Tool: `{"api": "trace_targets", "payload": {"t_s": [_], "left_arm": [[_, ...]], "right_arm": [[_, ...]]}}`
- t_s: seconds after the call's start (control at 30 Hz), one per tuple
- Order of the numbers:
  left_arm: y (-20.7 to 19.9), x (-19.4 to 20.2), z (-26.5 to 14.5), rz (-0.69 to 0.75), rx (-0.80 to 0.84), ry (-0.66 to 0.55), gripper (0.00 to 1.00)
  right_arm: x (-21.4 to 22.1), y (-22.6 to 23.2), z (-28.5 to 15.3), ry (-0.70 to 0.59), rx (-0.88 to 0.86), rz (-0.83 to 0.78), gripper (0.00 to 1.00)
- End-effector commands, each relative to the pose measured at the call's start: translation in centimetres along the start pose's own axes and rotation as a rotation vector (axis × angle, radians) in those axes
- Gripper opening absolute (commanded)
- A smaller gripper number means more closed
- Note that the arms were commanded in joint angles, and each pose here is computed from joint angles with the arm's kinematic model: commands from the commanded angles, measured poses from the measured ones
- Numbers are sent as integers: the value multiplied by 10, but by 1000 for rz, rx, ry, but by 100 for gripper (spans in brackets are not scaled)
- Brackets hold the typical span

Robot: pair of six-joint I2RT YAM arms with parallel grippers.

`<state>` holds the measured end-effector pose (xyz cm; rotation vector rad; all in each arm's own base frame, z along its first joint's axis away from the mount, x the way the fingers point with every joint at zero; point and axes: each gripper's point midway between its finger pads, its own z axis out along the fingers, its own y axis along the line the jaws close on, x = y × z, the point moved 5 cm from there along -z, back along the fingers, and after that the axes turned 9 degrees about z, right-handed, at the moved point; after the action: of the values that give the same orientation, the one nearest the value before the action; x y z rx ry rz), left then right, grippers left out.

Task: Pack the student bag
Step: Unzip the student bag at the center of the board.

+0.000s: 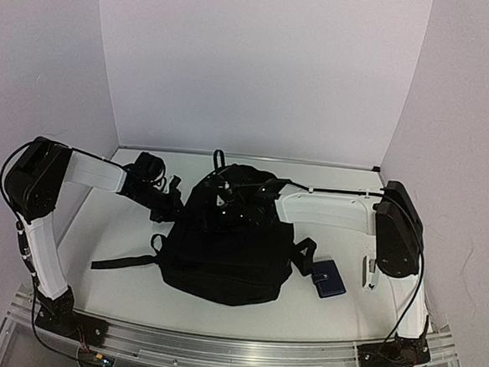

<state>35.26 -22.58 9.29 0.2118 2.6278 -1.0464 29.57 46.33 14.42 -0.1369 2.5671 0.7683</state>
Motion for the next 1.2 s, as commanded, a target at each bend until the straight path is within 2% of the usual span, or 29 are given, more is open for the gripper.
{"api": "trace_targets", "payload": {"t_s": [0.0, 0.37, 0.6, 0.73, 0.87, 1.03, 1.17], "left_arm": [[-25, -4, -14, 26, 105, -30, 0], [-27, -4, -16, 27, 98, -33, 0], [-28, -6, -19, 29, 90, -39, 0], [-30, -8, -21, 34, 85, -43, 0], [-31, -9, -23, 35, 83, -47, 0], [-29, -8, -26, 25, 55, -52, 0], [-22, -3, -25, -11, 22, -53, 0]], "right_arm": [[5, -16, 15, 17, 76, -5, 32], [10, -13, 28, 47, 42, -2, 19], [11, -15, 33, 43, 54, -6, 23], [12, -21, 34, 38, 76, -9, 22], [14, -24, 37, 38, 88, -8, 15], [6, -29, 29, -24, 130, 4, 0], [-5, -29, 8, -94, 152, 15, 0]]}}
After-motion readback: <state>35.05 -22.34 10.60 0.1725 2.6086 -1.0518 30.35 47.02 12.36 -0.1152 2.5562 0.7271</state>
